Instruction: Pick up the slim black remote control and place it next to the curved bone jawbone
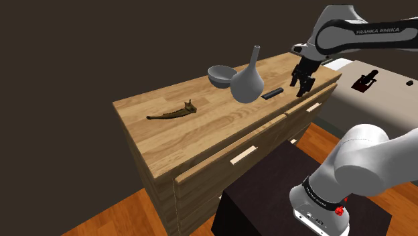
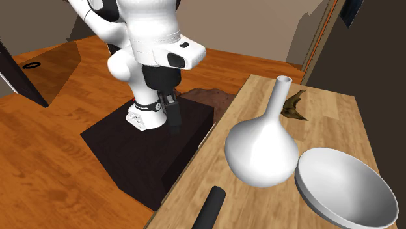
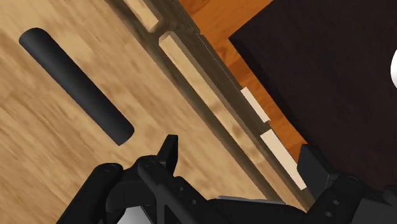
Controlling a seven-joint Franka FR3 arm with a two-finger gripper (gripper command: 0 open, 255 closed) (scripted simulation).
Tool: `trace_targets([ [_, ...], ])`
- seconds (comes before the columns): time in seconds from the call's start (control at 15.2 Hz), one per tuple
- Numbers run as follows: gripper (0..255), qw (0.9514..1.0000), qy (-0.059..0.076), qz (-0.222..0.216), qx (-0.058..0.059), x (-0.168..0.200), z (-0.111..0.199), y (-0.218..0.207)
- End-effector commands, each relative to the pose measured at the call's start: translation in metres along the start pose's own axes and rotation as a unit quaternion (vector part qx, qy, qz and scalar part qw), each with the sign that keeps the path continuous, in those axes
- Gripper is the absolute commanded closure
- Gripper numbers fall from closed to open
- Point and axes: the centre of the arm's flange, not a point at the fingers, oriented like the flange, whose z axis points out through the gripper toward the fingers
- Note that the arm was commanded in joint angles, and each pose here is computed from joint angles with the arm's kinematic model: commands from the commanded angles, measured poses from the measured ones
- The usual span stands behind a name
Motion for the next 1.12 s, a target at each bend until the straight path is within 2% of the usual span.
trace_targets([
  [0.0, 0, 0.9992, 0.001, -0.039, -0.006, -0.005, 0.013, 0.021],
  [0.2, 0, 0.9955, 0.003, -0.093, -0.012, -0.010, 0.032, 0.053],
  [0.46, 0, 0.9860, 0.005, -0.165, -0.021, -0.011, 0.057, 0.097],
  [0.73, 0, 0.9712, 0.008, -0.237, -0.029, -0.005, 0.081, 0.142],
  [0.99, 0, 0.9512, 0.010, -0.306, -0.037, 0.007, 0.104, 0.185],
  [1.06, 0, 0.9505, 0.010, -0.308, -0.037, 0.008, 0.105, 0.186],
])
